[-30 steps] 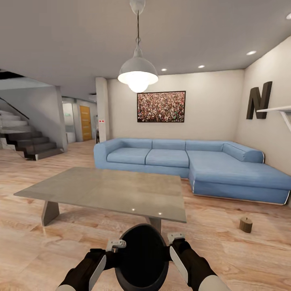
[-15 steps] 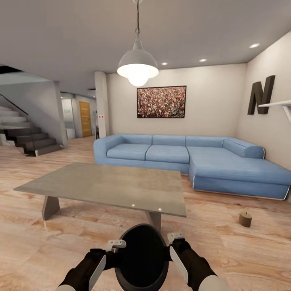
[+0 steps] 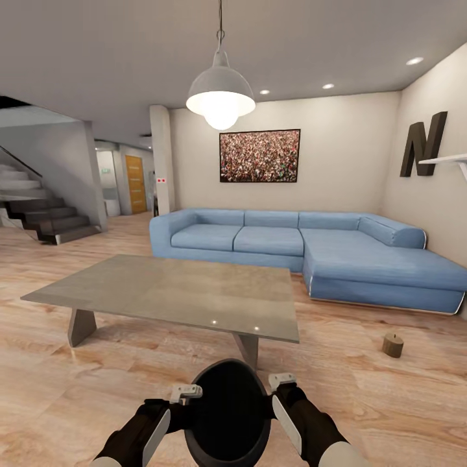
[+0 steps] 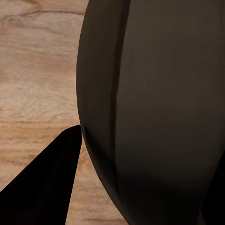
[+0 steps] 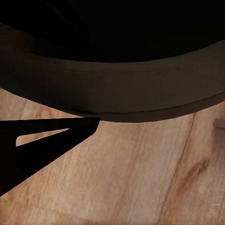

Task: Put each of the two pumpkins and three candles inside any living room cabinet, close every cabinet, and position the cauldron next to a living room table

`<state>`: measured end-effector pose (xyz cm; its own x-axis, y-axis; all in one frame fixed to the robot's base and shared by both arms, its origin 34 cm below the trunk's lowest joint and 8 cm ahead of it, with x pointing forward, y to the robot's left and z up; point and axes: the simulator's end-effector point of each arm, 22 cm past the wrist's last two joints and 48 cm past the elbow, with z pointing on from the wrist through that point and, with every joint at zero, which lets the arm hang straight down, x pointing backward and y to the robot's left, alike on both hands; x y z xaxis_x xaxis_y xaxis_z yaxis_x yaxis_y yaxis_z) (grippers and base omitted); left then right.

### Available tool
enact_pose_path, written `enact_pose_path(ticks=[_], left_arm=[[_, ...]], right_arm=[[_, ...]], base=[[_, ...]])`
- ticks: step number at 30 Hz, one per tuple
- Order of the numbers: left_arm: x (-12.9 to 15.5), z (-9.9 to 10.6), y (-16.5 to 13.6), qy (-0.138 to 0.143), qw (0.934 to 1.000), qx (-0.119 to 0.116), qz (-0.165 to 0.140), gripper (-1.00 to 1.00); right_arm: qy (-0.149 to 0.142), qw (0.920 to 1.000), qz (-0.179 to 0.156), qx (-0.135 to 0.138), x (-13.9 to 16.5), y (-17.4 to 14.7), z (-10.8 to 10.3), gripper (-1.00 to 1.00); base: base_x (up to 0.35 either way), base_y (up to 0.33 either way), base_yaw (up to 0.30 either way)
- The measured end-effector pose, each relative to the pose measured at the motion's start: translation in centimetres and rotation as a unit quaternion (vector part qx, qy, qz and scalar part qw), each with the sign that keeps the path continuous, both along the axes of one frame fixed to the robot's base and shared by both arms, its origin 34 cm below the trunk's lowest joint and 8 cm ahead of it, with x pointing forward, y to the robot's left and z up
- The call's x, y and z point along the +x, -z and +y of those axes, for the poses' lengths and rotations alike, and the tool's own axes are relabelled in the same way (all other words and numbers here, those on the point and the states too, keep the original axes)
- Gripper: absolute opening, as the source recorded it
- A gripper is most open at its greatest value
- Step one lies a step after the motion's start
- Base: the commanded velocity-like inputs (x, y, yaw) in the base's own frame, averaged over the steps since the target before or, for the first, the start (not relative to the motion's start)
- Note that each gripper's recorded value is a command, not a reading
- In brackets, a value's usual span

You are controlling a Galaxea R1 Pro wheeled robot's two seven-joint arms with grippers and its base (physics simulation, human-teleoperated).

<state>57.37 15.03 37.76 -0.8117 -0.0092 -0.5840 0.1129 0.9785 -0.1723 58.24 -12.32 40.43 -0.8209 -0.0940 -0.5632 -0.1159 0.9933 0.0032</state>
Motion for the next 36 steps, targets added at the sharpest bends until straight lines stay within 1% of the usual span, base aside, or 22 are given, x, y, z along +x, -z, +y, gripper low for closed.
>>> enact_pose_path(ticks=[7,24,36], left_arm=[[0.0,0.0,0.0,0.000,1.0000,0.000,0.000,-1.00],[-1.0,0.0,3.6,0.000,0.9994,0.000,0.035,-1.00],[-1.0,0.0,3.6,0.000,0.9994,0.000,0.035,-1.00]], right_arm=[[0.000,1.0000,0.000,0.000,0.0,0.0,0.0,-1.00],[0.000,0.9994,0.035,0.000,-0.9,3.7,0.0,-1.00],[0.000,0.9994,0.035,0.000,-0.9,3.7,0.0,-1.00]], base=[[0.000,0.000,0.000],[0.000,0.000,0.000],[0.018,0.004,0.000]])
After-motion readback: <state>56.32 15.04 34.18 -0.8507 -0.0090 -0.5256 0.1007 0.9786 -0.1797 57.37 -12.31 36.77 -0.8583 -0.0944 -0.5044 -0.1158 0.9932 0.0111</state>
